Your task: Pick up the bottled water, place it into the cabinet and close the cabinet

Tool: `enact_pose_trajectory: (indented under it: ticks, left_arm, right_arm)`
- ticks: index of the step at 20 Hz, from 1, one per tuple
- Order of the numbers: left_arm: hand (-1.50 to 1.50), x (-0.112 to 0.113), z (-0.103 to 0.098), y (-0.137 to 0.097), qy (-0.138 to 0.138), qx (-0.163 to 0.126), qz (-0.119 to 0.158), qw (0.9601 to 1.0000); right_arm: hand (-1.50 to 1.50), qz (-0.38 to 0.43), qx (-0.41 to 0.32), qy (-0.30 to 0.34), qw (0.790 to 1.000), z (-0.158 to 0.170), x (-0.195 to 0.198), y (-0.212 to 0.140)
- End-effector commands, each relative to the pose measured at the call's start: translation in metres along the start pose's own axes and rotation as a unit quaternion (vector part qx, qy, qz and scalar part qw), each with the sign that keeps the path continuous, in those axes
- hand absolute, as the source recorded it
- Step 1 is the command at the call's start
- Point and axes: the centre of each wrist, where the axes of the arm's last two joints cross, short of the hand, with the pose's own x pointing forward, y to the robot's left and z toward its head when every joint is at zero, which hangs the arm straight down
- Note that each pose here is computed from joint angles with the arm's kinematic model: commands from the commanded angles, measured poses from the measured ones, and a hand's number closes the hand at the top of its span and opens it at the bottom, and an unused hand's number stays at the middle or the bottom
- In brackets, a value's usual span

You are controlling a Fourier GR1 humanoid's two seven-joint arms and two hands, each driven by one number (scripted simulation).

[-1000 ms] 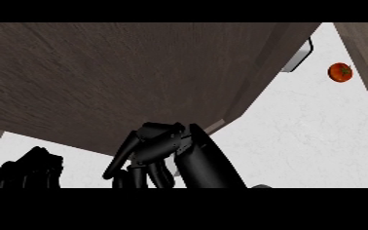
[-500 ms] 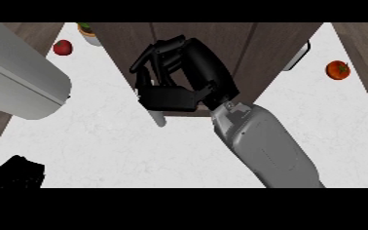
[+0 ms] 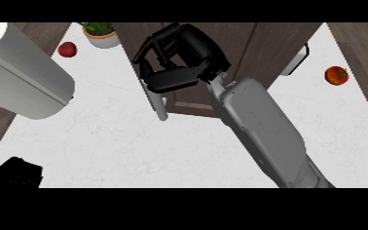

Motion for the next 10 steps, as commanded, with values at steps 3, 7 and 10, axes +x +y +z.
enact_pose_trajectory:
  ticks: [3, 7, 10]
  left_arm:
    - [1.50, 0.006, -0.008, 0.002, -0.003, -0.012, 0.001, 0.9999]
    - [1.50, 0.006, -0.013, -0.001, -0.007, -0.014, -0.009, 0.9998]
    - [1.50, 0.013, -0.021, 0.003, -0.013, -0.013, -0.006, 0.9998]
  right_arm:
    - [1.50, 0.021, -0.096, 0.035, 0.995, 0.007, -0.018, -0.075]
    - [1.50, 0.023, -0.092, 0.025, 0.995, 0.008, -0.013, -0.088]
    - [1.50, 0.025, -0.094, 0.033, 0.995, 0.008, -0.026, -0.080]
